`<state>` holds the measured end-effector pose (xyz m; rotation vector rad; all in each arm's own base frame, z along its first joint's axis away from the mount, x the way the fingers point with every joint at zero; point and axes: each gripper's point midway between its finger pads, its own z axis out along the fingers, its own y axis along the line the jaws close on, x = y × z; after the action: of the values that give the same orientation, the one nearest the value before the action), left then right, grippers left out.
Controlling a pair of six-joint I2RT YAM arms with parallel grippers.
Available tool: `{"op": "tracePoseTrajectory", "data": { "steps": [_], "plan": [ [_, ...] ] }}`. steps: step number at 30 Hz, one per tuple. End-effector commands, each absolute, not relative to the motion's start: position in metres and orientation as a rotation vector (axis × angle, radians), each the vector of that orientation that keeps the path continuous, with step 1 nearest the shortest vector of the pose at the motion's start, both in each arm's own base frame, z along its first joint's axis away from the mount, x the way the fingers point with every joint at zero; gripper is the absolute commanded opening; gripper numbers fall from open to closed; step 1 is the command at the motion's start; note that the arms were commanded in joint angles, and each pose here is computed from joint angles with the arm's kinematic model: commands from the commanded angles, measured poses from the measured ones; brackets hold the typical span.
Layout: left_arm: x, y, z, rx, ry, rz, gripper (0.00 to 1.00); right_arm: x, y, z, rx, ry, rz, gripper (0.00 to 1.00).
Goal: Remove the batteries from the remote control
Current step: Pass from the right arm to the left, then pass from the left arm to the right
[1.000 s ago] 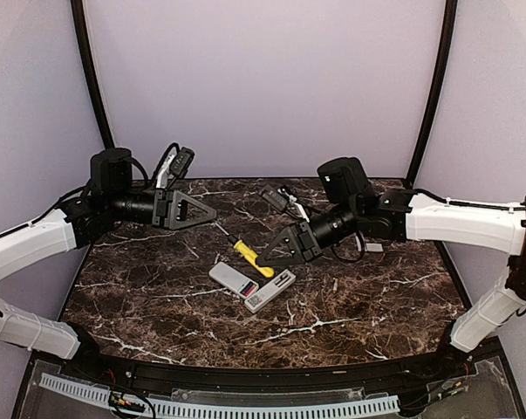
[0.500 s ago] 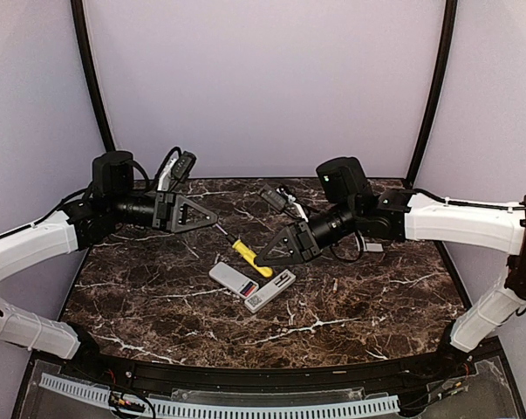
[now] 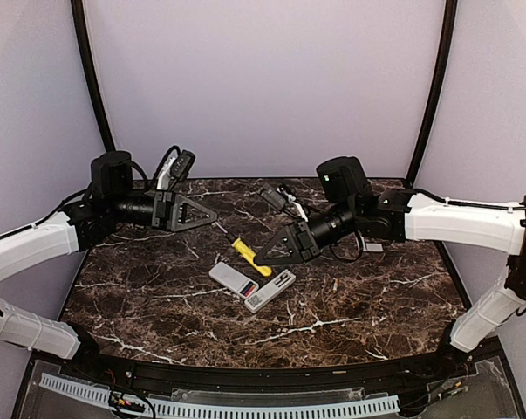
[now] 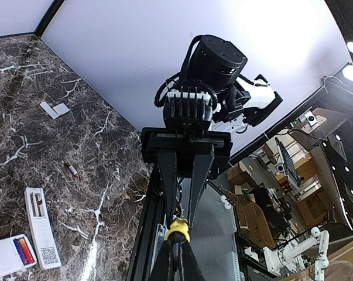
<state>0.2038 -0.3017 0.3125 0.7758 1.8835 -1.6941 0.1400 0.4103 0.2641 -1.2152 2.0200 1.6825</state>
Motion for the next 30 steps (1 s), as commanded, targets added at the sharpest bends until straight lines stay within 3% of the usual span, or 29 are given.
{"op": "tracePoseTrajectory", "data": {
  "steps": [1, 5, 9, 19, 30],
  "plan": [
    [0.206, -0.298, 0.320, 0.737, 1.827, -1.677, 0.00, 0.149, 0.413, 0.281, -1.157, 1.933, 1.630, 0.15],
    [0.215, -0.293, 0.331, 0.635, 1.776, -1.654, 0.00, 0.156, 0.411, 0.301, -1.073, 1.839, 1.624, 0.57],
    [0.222, -0.285, 0.348, 0.532, 1.697, -1.634, 0.00, 0.168, 0.407, 0.305, -0.931, 1.796, 1.615, 0.74],
    [0.231, -0.271, 0.365, 0.355, 1.566, -1.656, 0.00, 0.192, 0.400, 0.326, -0.568, 1.645, 1.639, 0.76],
    [0.230, -0.272, 0.358, 0.368, 1.589, -1.662, 0.00, 0.187, 0.426, 0.339, -0.620, 1.580, 1.716, 0.67]
  ]
}}
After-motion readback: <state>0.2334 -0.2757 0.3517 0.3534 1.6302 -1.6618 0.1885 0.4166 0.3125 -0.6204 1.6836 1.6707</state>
